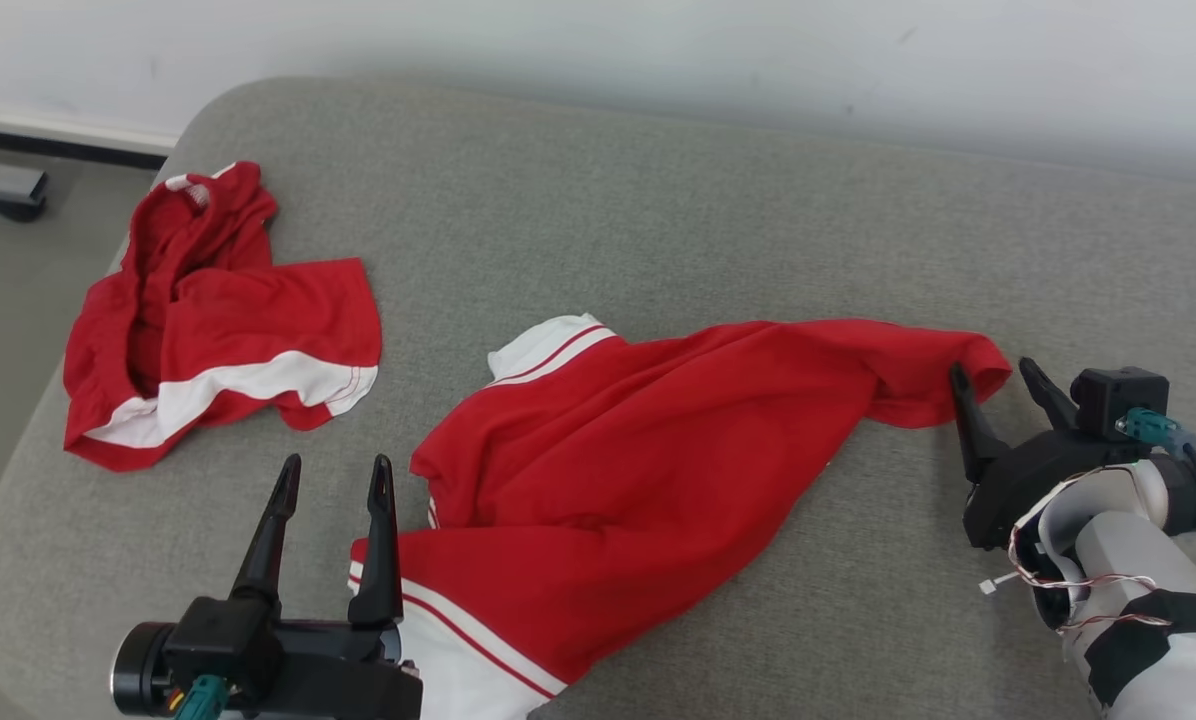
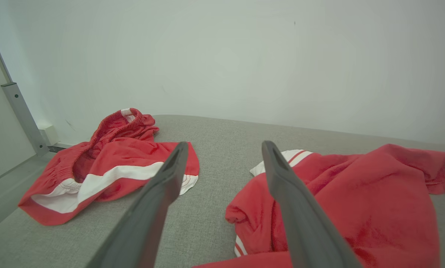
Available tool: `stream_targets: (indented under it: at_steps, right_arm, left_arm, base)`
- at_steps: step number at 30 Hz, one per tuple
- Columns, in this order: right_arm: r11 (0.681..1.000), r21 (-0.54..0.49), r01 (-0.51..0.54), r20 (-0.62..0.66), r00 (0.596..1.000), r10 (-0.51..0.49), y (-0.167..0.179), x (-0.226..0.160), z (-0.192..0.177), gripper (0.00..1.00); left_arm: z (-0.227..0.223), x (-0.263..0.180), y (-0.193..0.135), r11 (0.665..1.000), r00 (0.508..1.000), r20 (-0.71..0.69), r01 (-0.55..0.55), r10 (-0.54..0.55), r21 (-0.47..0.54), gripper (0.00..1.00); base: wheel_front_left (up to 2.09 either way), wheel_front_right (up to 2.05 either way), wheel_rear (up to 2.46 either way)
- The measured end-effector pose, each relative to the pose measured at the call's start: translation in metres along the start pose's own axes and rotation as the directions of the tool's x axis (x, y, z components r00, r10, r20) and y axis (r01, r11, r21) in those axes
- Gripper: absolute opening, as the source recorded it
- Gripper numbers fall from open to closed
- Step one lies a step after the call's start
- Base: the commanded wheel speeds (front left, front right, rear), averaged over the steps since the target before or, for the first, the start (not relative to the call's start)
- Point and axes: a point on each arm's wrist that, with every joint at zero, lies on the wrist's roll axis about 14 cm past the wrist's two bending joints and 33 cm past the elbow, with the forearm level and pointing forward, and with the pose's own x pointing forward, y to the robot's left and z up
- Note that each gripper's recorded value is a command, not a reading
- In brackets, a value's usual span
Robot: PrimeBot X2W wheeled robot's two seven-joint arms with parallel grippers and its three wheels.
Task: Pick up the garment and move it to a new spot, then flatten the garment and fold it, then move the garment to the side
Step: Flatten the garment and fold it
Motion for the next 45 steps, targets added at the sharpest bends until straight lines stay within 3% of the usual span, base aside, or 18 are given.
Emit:
stream_targets:
  at_steps: [5, 6, 7, 8, 10, 18, 26, 33, 40, 45]
  right_arm:
    - [1.0, 0.015, 0.013, -0.084, 0.996, -0.012, -0.004, 0.012, -0.025, 1.0]
    - [1.0, 0.024, 0.013, -0.092, 0.996, -0.01, -0.002, 0.014, -0.028, 0.72]
    - [0.999, 0.036, 0.012, -0.096, 0.995, -0.009, -0.001, 0.016, -0.03, 0.25]
    - [0.999, 0.046, 0.012, -0.098, 0.995, -0.007, 0.001, 0.018, -0.032, 0.0]
    - [0.999, 0.053, 0.004, -0.092, 0.996, 0.001, 0.003, 0.022, -0.031, 0.0]
    - [0.999, -0.041, -0.002, 0.087, 0.996, 0.005, -0.016, 0.026, 0.043, 0.0]
    - [0.984, -0.159, 0.078, 0.242, 0.97, -0.038, -0.06, -0.004, 0.131, 0.0]
    - [0.971, -0.179, 0.156, 0.289, 0.952, -0.1, -0.093, -0.035, 0.166, 0.0]
    - [0.974, -0.183, 0.135, 0.274, 0.958, -0.081, -0.084, -0.038, 0.163, 0.0]
    - [0.984, -0.178, 0.017, 0.3, 0.953, 0.037, -0.028, -0.016, 0.174, 0.0]
  left_arm:
    - [-0.002, 0.001, 0.011, 0.999, 0.999, -0.009, -0.034, 0.034, 0.012, 1.0]
    - [-0.003, 0.0, 0.013, 0.999, 0.999, -0.012, -0.039, 0.039, 0.014, 1.0]
    - [-0.004, 0.0, 0.014, 0.999, 0.999, -0.016, -0.043, 0.043, 0.015, 1.0]
    - [-0.006, 0.0, 0.015, 0.999, 0.999, -0.02, -0.046, 0.047, 0.016, 1.0]
    - [-0.007, 0.001, 0.017, 0.998, 0.998, -0.024, -0.053, 0.053, 0.019, 1.0]
    - [-0.007, -0.001, 0.02, 0.998, 0.997, -0.022, -0.069, 0.069, 0.009, 1.0]
    - [-0.002, -0.004, 0.005, 0.999, 1.0, -0.003, -0.03, 0.03, -0.019, 1.0]
    - [0.002, -0.005, -0.006, 0.999, 1.0, 0.012, -0.002, 0.002, -0.035, 1.0]
    - [0.003, -0.009, -0.007, 0.999, 1.0, 0.013, -0.003, 0.004, -0.051, 1.0]
    - [0.002, -0.012, -0.008, 0.999, 1.0, 0.009, -0.004, 0.005, -0.054, 1.0]
  base:
    - [0.0, 0.0, 0.0]
    - [0.0, 0.0, 0.0]
    - [0.0, 0.0, 0.0]
    - [0.0, 0.0, 0.0]
    - [0.0, 0.0, 0.0]
    - [0.0, 0.0, 0.0]
    - [0.0, 0.0, 0.0]
    - [0.0, 0.0, 0.0]
    - [0.0, 0.0, 0.0]
    - [0.0, 0.0, 0.0]
